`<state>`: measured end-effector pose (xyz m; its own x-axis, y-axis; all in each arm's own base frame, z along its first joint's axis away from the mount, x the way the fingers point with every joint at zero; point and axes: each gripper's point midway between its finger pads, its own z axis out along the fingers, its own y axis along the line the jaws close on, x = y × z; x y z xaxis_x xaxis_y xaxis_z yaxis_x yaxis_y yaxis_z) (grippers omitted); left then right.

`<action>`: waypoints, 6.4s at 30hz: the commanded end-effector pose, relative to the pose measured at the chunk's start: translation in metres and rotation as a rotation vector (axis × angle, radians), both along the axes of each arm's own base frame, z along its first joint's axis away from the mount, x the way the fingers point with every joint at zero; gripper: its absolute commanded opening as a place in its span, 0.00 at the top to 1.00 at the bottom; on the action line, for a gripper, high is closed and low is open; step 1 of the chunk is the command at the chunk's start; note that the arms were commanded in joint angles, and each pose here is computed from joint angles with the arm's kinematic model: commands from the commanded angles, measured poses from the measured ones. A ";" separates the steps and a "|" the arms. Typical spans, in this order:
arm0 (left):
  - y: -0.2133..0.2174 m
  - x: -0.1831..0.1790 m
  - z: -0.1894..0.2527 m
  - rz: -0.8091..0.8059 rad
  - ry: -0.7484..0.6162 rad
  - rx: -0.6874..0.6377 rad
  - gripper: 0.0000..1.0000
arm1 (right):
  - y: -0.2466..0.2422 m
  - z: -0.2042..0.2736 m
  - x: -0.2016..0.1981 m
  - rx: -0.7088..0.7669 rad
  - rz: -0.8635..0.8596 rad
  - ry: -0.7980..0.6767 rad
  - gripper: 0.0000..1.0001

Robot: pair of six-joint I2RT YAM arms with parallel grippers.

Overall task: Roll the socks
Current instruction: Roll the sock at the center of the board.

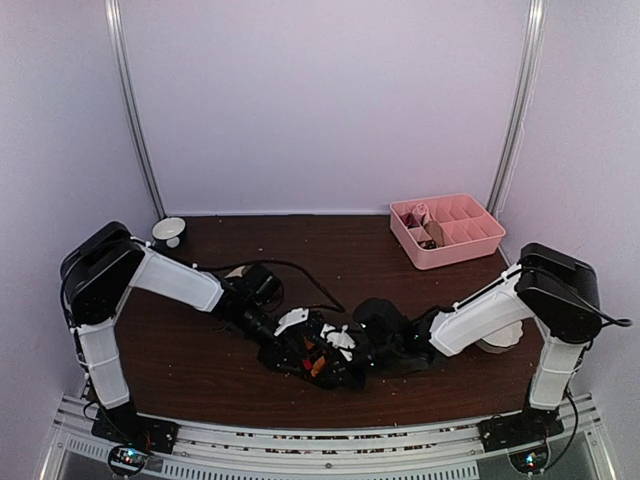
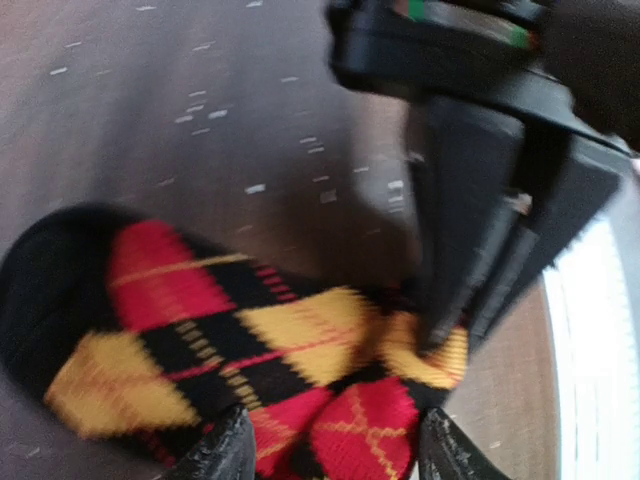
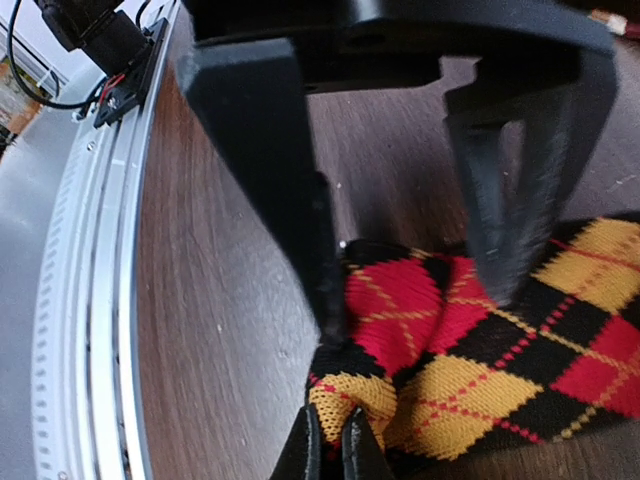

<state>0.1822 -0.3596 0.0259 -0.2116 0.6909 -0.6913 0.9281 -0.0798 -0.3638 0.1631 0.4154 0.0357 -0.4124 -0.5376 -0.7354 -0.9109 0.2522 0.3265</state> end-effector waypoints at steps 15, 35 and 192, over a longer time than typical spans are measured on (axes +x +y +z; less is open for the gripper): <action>0.015 0.001 0.027 0.019 -0.160 -0.072 0.21 | -0.060 -0.073 -0.007 -0.255 -0.319 0.442 1.00; 0.020 0.031 0.041 0.120 -0.128 -0.093 0.32 | -0.056 -0.056 0.003 -0.269 -0.366 0.521 1.00; 0.012 0.049 0.008 0.026 -0.314 0.137 0.50 | -0.075 -0.144 -0.010 -0.459 -0.635 0.818 1.00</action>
<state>0.2418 -0.3453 0.0201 -0.1006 0.7906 -0.6040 0.9922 0.0351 -0.1193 0.1778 0.4432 0.0145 -0.9197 -0.3242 -0.2212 -0.3562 0.4527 0.8174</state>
